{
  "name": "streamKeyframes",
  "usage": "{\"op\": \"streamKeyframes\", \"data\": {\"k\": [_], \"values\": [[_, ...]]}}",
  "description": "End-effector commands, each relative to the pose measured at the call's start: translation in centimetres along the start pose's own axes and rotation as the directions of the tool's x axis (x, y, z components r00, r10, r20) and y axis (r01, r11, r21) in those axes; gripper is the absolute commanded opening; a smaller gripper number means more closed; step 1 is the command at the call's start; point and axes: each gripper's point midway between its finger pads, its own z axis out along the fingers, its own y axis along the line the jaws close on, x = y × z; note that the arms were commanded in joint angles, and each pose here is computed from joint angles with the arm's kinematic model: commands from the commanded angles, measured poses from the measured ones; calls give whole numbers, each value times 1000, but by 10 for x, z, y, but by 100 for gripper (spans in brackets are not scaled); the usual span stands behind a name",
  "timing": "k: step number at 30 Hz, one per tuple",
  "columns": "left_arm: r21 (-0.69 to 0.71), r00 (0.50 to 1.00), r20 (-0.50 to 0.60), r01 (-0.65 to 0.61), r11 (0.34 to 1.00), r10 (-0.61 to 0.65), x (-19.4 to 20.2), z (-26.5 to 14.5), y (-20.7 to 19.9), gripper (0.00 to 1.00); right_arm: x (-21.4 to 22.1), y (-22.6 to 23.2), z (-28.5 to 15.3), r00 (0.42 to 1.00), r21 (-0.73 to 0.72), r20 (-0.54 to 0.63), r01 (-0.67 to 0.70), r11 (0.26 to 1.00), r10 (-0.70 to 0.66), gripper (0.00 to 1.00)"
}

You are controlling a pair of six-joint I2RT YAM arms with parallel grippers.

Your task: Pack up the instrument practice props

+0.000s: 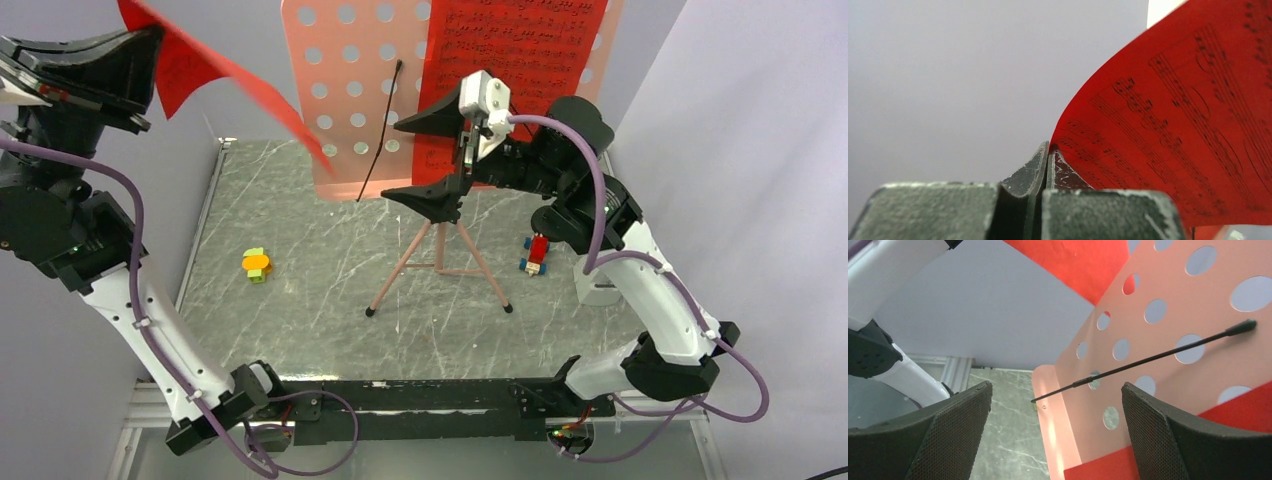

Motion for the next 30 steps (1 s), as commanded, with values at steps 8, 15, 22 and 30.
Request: {"op": "streamKeyframes", "data": {"k": [8, 15, 22, 30], "values": [[-253, 987, 137, -51, 966, 88, -32, -2, 70, 0, -39, 14, -37, 980, 46, 78, 179, 983, -182, 100], [-416, 961, -140, 160, 895, -238, 115, -35, 202, 1, -47, 45, -77, 960, 25, 92, 263, 965, -264, 100], [-453, 779, -523, 89, 887, -345, 295, -59, 195, 1, 14, 70, -124, 946, 6, -105, 309, 951, -307, 99], [-566, 528, -603, 243, 787, -597, 428, -100, 153, 1, 107, 96, -187, 928, 75, -331, 208, 975, -172, 99]]}}
